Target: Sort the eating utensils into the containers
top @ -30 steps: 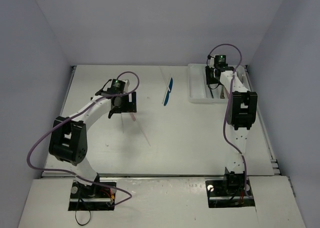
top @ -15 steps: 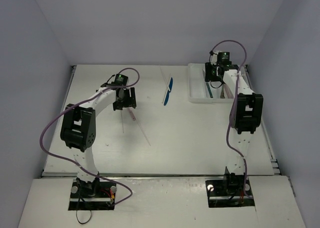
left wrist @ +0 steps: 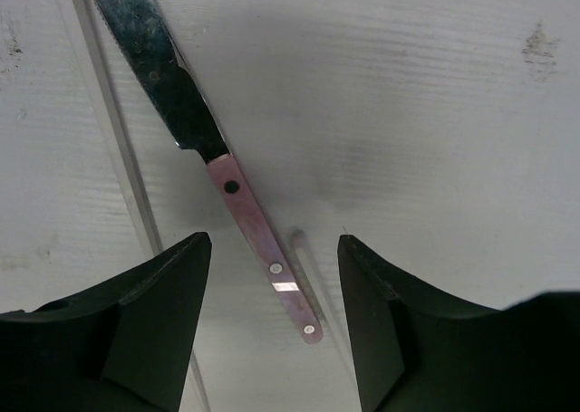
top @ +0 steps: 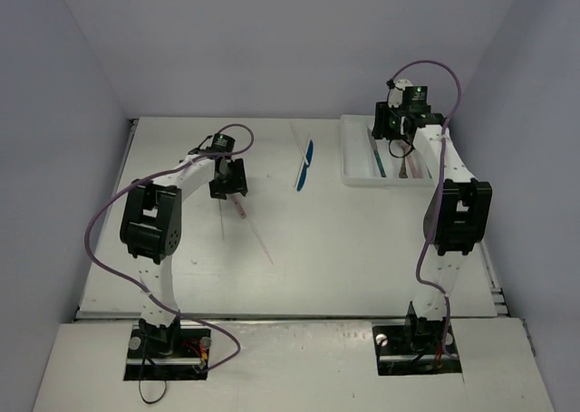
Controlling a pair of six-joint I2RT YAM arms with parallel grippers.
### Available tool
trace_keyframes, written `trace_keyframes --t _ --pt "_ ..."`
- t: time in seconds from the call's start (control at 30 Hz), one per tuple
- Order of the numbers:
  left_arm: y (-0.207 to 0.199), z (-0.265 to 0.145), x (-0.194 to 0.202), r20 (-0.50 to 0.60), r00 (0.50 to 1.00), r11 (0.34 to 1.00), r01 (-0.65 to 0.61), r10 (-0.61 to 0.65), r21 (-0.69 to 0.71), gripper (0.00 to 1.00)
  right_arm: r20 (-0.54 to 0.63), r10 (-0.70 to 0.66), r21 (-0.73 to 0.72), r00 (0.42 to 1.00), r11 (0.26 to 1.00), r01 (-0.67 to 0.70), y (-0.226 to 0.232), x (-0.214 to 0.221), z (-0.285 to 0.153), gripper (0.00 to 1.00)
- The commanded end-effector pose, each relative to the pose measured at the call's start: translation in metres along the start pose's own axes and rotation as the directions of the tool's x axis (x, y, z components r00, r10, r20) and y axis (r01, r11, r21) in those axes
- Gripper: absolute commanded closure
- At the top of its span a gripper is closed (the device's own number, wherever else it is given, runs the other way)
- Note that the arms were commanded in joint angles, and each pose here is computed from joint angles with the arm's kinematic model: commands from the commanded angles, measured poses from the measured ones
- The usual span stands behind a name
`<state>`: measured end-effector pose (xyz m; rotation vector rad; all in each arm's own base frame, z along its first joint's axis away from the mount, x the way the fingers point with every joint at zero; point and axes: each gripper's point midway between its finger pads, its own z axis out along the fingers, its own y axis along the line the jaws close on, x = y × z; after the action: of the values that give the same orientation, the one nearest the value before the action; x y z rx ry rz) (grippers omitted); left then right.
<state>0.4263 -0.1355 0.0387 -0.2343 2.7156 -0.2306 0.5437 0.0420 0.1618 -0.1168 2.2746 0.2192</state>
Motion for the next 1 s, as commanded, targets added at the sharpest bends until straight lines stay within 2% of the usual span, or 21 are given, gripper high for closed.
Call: trace_keyframes --t 0.0,0.13,0.23,0.33,0.37,0.43,0.57,0.63,0.7,0.8,0.83,0.87,0.9,0.97 --pt "-0.003 -0.009 -0.028 0.067 0.997 0.999 0.031 -0.031 0.007 0.47 0.088 0.010 -0.029 0.996 1.000 -0.007 0.008 -0.027 -0.027 0.56" --pt "0.000 -0.002 -0.028 0.056 0.998 1.000 0.024 -0.023 -0.011 0.54 0.089 0.011 -0.035 0.996 0.999 -0.008 0.010 -0.026 -0.031 0.56" --pt "0.002 0.003 -0.028 0.043 0.998 0.999 0.037 -0.037 0.000 0.63 0.085 0.012 -0.045 0.996 0.999 -0.008 0.011 -0.023 -0.033 0.56" --pt "0.000 0.003 -0.033 0.042 0.998 0.999 0.039 -0.039 0.019 0.76 0.084 0.033 -0.061 0.996 0.998 -0.028 0.016 -0.023 -0.035 0.56" --pt "-0.001 0.002 -0.035 0.047 0.998 0.999 0.038 -0.039 0.021 0.76 0.082 0.034 -0.066 0.996 0.997 -0.029 0.016 -0.022 -0.035 0.56" --pt "-0.002 -0.001 -0.043 0.061 0.998 0.999 0.026 -0.028 0.034 0.83 0.079 0.049 -0.085 0.996 0.995 -0.042 0.020 -0.021 -0.036 0.56" --pt "0.000 -0.008 -0.053 0.080 0.997 1.000 -0.008 0.006 0.029 0.90 0.073 0.073 -0.119 0.995 0.991 -0.064 0.028 -0.020 -0.039 0.45" --pt "-0.003 -0.022 -0.063 0.114 0.993 0.999 -0.031 0.026 0.040 0.97 0.077 0.085 -0.150 0.993 0.986 -0.073 0.037 -0.023 -0.045 0.37" --pt "-0.008 -0.037 -0.071 0.151 0.987 0.997 -0.062 0.053 0.056 0.99 0.080 0.103 -0.184 0.991 0.979 -0.086 0.046 -0.025 -0.050 0.33" --pt "-0.017 -0.068 -0.085 0.223 0.971 0.990 -0.103 0.080 0.093 1.00 0.082 0.124 -0.234 0.989 0.967 -0.102 0.062 -0.030 -0.058 0.26" --pt "-0.027 -0.095 -0.096 0.291 0.952 0.982 -0.133 0.089 0.135 1.00 0.085 0.131 -0.264 0.988 0.959 -0.105 0.071 -0.034 -0.063 0.19" --pt "-0.030 -0.095 -0.097 0.296 0.951 0.978 -0.141 0.091 0.152 1.00 0.086 0.134 -0.284 0.987 0.953 -0.105 0.078 -0.036 -0.066 0.14" --pt "-0.035 -0.115 -0.100 0.339 0.937 0.971 -0.154 0.085 0.183 1.00 0.087 0.137 -0.317 0.987 0.943 -0.103 0.088 -0.038 -0.071 0.09" --pt "-0.045 -0.140 -0.103 0.396 0.916 0.957 -0.174 0.071 0.232 1.00 0.082 0.135 -0.374 0.987 0.922 -0.095 0.110 -0.041 -0.078 0.05"
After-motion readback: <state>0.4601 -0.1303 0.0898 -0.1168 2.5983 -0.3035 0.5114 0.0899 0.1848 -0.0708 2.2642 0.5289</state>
